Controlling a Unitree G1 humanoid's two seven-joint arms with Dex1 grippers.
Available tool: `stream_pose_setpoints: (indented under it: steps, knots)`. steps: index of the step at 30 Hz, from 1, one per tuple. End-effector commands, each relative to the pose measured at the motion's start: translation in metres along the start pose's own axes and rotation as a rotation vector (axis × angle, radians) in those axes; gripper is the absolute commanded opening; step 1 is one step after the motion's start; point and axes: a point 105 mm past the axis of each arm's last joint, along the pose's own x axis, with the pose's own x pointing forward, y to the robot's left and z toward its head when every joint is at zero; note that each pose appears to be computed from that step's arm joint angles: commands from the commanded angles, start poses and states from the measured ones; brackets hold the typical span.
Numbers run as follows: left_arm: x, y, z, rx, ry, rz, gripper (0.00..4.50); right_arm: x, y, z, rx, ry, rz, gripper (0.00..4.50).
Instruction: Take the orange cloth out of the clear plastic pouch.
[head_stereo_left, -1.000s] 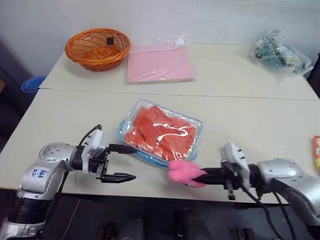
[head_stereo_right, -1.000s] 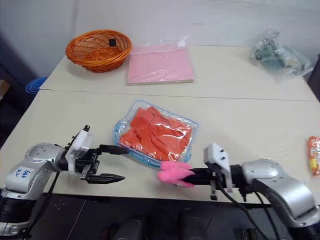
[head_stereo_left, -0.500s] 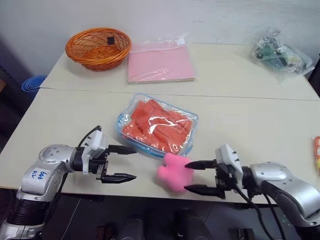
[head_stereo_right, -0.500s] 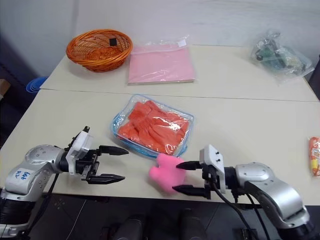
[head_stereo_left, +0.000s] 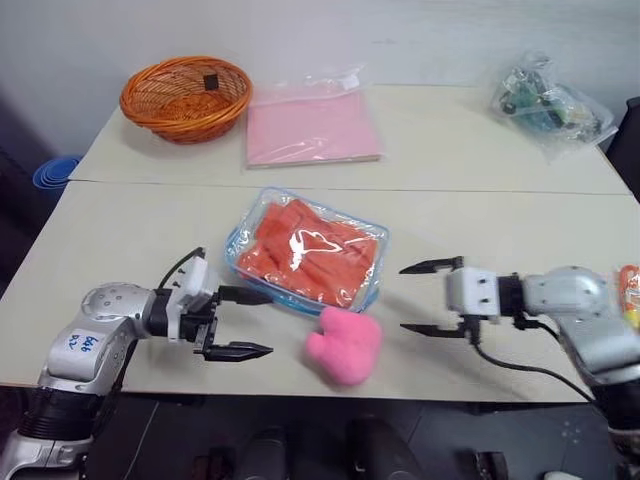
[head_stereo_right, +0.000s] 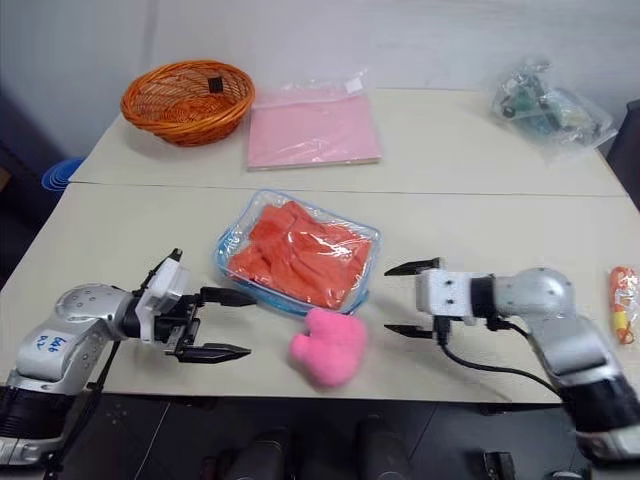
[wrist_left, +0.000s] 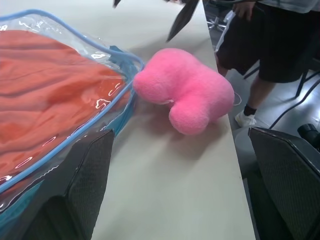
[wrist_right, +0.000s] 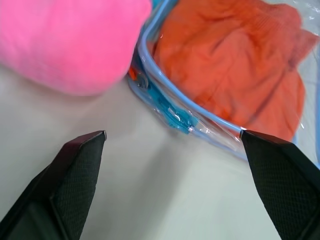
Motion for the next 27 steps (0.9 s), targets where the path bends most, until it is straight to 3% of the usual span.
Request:
stream_pose_setpoints:
  steps: [1,7,8,10,15,21,22,27]
  knots:
    - [-0.002,0.002,0.005,0.03,-0.001,-0.002,4.5,0.013,-0.012,0.003,-0.189,0.01,-0.014,4.48]
    - [-0.001,0.002,0.004,0.027,-0.003,-0.005,4.5,0.035,-0.023,0.001,-0.279,0.002,0.004,4.48]
    - [0.0,0.002,0.004,0.026,-0.004,-0.007,4.5,0.037,-0.021,0.002,-0.274,-0.009,0.022,4.31]
    - [0.001,0.001,0.004,0.027,-0.006,-0.01,4.5,0.04,-0.019,0.002,-0.266,-0.018,0.053,3.88]
    - [0.006,0.002,0.007,0.043,-0.006,-0.015,4.5,0.04,-0.019,-0.001,-0.252,-0.021,0.076,2.21]
    - [0.034,-0.007,0.009,0.078,-0.014,-0.067,4.5,0.031,-0.022,-0.009,-0.222,-0.003,0.055,0.22]
    - [0.044,-0.006,0.008,0.087,-0.016,-0.069,4.5,0.029,-0.023,-0.01,-0.222,-0.001,0.051,0.02]
    - [0.095,0.005,0.005,0.142,-0.012,-0.046,4.5,0.027,-0.024,-0.012,-0.214,0.001,0.052,0.02]
